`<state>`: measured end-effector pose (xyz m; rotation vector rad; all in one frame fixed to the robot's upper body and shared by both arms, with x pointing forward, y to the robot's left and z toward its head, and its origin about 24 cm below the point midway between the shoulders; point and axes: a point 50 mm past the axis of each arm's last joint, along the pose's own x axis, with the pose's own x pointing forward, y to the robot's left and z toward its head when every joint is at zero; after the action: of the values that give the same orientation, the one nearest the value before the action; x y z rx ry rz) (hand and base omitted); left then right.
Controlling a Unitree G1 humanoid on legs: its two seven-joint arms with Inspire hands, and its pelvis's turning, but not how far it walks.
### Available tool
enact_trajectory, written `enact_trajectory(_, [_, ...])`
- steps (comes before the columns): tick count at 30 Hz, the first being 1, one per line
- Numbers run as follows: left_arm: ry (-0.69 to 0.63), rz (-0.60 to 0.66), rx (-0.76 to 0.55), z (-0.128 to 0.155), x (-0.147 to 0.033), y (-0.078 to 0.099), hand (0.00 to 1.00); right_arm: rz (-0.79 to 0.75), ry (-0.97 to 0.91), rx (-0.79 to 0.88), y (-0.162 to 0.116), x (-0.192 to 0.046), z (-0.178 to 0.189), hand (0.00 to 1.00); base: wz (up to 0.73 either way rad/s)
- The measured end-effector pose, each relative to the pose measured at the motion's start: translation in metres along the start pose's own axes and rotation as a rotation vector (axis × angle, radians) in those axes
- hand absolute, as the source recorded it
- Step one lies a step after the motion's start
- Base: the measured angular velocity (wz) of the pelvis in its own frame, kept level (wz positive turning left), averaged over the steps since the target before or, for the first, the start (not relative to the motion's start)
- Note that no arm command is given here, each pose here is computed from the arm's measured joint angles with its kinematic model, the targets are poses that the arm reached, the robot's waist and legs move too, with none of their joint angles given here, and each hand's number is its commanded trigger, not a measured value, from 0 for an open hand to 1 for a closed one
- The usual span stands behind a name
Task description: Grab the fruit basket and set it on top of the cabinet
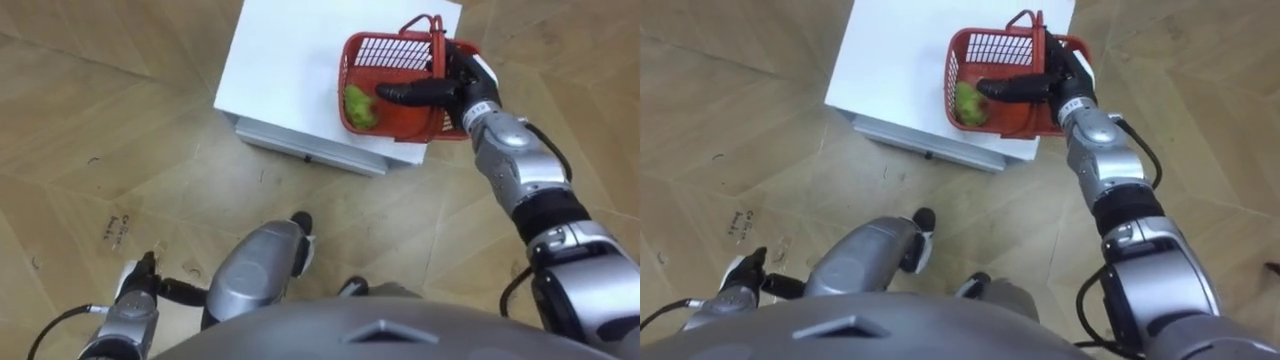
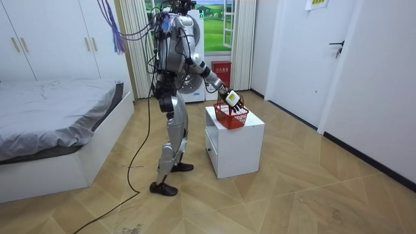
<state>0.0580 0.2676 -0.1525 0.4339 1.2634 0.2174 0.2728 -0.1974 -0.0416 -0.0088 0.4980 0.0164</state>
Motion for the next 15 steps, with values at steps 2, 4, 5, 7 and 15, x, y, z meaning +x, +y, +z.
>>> enact_trajectory(2, [0.008, 0.012, -0.017, -0.002, 0.000, 0.002, 0.00, -0.013, -0.020, 0.018, -0.004, -0.004, 0.001, 0.00, -0.18])
enact_trajectory(4, [0.012, 0.030, -0.018, -0.004, -0.001, 0.003, 0.00, -0.013, -0.032, 0.017, -0.005, -0.006, 0.002, 0.00, -0.10])
enact_trajectory(5, [0.012, 0.039, -0.020, -0.004, -0.001, 0.004, 0.00, -0.011, -0.033, 0.018, -0.005, -0.008, 0.001, 0.00, -0.13])
enact_trajectory(7, [0.000, 0.057, -0.026, -0.002, -0.001, 0.003, 0.00, -0.007, -0.031, 0.019, -0.004, -0.012, -0.003, 0.00, -0.16])
enact_trajectory(15, [-0.036, 0.066, -0.052, 0.003, -0.004, 0.000, 0.00, 0.004, -0.057, -0.004, -0.002, -0.015, 0.000, 0.00, -0.04])
